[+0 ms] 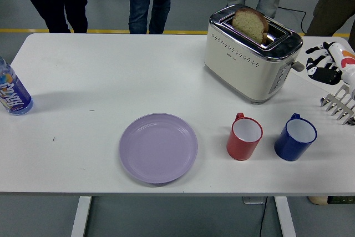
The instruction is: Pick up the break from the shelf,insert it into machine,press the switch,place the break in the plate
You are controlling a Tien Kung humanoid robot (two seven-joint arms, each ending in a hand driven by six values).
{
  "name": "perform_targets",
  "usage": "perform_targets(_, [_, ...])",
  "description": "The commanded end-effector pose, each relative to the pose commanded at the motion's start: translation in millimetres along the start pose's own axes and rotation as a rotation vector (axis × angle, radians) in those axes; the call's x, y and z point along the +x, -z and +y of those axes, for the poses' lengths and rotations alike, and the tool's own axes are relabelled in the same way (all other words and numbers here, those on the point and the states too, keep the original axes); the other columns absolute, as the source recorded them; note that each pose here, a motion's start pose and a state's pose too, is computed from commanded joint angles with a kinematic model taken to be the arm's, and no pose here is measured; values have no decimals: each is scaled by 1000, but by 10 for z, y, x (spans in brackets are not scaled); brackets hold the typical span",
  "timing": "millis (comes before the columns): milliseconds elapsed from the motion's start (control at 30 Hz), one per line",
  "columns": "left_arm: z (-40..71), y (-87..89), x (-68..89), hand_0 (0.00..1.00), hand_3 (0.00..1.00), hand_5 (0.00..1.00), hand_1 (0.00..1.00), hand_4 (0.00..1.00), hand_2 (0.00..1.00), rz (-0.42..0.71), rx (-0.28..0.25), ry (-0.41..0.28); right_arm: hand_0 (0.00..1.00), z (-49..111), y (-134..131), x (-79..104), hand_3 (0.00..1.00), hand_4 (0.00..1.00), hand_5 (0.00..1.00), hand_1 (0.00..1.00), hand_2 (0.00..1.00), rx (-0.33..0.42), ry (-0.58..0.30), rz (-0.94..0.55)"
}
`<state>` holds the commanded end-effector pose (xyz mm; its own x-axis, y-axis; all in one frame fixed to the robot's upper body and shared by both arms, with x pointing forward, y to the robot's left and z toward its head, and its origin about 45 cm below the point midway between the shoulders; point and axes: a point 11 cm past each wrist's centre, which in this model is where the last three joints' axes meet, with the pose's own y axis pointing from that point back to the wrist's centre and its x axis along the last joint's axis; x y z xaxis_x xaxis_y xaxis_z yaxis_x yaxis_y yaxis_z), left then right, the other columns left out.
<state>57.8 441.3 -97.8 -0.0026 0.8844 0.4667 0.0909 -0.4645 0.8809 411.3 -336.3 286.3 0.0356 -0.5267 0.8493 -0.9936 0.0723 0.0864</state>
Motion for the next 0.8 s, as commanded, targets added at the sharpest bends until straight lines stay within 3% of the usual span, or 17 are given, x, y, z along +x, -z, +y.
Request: perform_targets(800, [0, 13, -22, 631, 539, 806, 496, 332, 480, -2, 2, 5, 281, -111, -129, -192, 669, 413, 172, 277, 462, -41, 38, 40])
